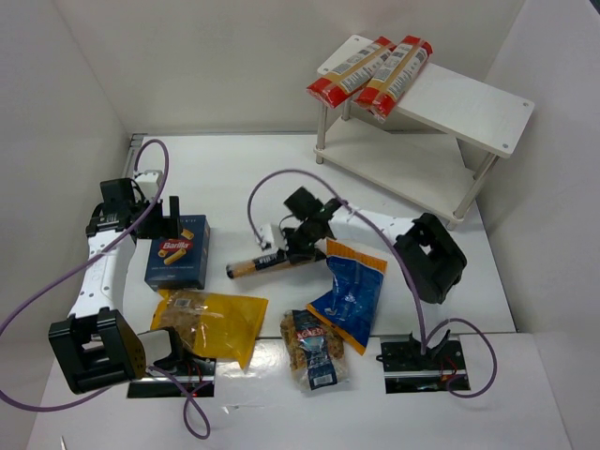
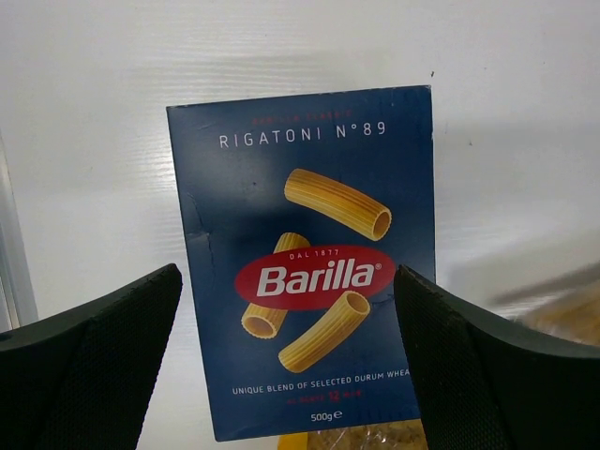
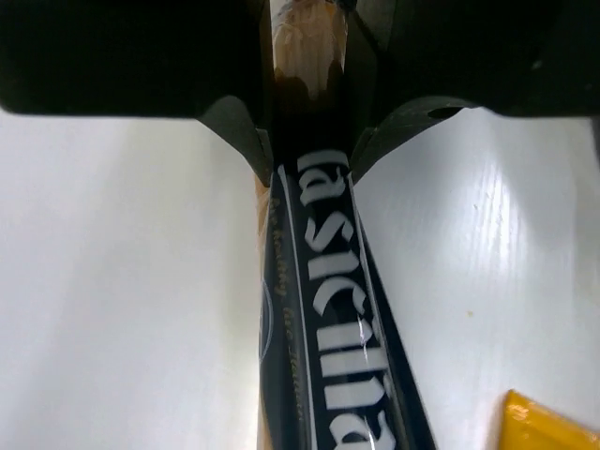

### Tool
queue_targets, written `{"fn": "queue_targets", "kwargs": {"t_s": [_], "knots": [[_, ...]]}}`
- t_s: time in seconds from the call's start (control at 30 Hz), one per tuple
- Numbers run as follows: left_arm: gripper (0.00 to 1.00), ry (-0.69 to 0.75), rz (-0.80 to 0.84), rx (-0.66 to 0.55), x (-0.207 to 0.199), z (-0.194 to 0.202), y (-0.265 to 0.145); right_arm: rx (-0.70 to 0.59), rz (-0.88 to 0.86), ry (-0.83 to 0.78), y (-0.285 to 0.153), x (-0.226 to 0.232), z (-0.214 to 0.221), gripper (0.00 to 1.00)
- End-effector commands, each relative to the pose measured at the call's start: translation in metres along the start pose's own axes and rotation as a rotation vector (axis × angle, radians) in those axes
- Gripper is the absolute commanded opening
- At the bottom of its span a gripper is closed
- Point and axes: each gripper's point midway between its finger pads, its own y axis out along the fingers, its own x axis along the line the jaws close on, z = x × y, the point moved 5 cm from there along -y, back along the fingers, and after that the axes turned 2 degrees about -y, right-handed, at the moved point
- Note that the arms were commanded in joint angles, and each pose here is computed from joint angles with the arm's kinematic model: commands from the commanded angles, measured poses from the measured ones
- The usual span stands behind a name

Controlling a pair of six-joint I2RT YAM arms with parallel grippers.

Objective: Place and organize the pasta boxes and bags onto the shelf

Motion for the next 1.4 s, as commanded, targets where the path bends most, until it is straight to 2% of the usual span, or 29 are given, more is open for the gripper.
{"fn": "queue_targets", "kwargs": {"t_s": [0.0,0.1,0.23,0.67,0.97,1.17,1.37], "knots": [[0.99,0.039,0.003,-0.046,-0.001,-0.007,-0.005,-0.257,0.103,0.232,-0.080,-0.060,-0.035,0.00],[0.99,0.039,0.012,-0.048,-0.002,-0.008,-0.005,-0.262,0.112,0.349,-0.090,-0.064,-0.032,0.00],[0.99,0.041,0.029,-0.059,-0.005,-0.009,-0.007,-0.307,0.124,0.412,-0.111,-0.065,-0.031,0.00],[0.99,0.044,0.038,-0.070,-0.007,-0.009,-0.012,-0.362,0.149,0.455,-0.141,-0.055,-0.042,0.00],[0.99,0.044,0.047,-0.071,-0.009,-0.010,-0.012,-0.164,0.142,0.509,-0.068,-0.046,0.012,0.00],[0.99,0.044,0.047,-0.071,-0.009,-0.010,-0.012,-0.053,0.132,0.467,-0.027,-0.034,0.019,0.00],[0.99,0.042,0.049,-0.063,-0.008,-0.009,-0.010,-0.019,0.111,0.498,0.008,-0.039,0.027,0.00]]}}
